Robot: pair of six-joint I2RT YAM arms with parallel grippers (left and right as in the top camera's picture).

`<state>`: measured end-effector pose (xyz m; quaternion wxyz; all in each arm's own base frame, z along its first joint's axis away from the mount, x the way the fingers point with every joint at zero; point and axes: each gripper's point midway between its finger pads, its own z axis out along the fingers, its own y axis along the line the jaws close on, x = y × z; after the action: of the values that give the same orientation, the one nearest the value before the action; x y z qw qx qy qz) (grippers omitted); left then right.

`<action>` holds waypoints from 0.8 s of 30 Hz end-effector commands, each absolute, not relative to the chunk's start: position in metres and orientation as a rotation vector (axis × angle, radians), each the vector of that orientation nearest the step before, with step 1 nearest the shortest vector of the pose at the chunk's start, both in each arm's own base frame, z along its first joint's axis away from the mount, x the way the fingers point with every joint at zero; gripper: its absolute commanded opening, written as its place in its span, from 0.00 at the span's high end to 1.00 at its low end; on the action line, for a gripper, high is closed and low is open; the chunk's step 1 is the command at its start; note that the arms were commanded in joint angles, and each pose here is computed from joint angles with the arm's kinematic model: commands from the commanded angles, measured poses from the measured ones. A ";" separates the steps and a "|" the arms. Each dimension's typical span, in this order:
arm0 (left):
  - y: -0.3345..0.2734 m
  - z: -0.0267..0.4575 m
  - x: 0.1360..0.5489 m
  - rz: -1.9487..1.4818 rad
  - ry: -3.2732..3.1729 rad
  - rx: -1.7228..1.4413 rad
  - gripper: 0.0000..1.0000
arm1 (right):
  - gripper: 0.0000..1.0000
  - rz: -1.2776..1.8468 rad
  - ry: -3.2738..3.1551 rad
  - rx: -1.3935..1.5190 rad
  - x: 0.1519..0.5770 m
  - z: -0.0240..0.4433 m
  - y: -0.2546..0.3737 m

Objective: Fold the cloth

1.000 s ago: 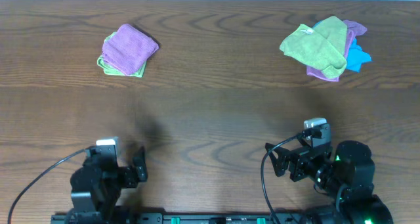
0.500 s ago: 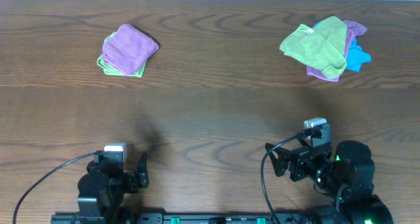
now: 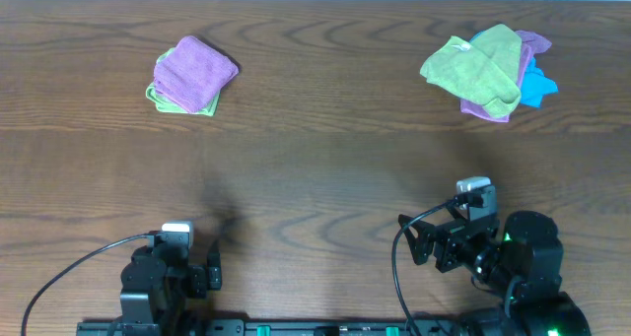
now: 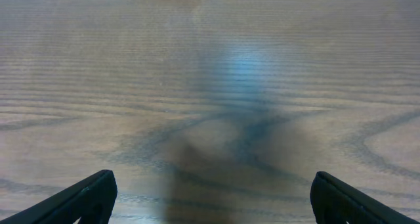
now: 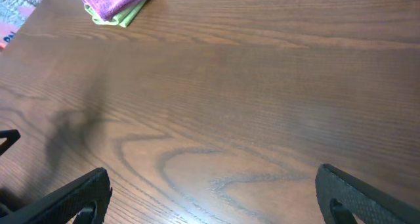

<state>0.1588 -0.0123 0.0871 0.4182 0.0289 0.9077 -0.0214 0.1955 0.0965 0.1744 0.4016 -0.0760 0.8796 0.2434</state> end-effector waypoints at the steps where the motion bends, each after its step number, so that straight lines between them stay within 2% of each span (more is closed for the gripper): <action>1: -0.004 0.073 0.151 0.025 2.329 0.105 0.05 | 0.01 0.616 2.224 -0.171 0.196 0.174 0.095; 24: -0.002 0.074 0.151 0.038 2.329 0.098 0.05 | 0.01 0.616 2.224 -0.171 0.196 0.174 0.095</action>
<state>0.1589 -0.0073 0.0871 0.4184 0.0266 0.9079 -0.0068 0.1955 0.0965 0.1744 0.4017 -0.0762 0.8796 0.2434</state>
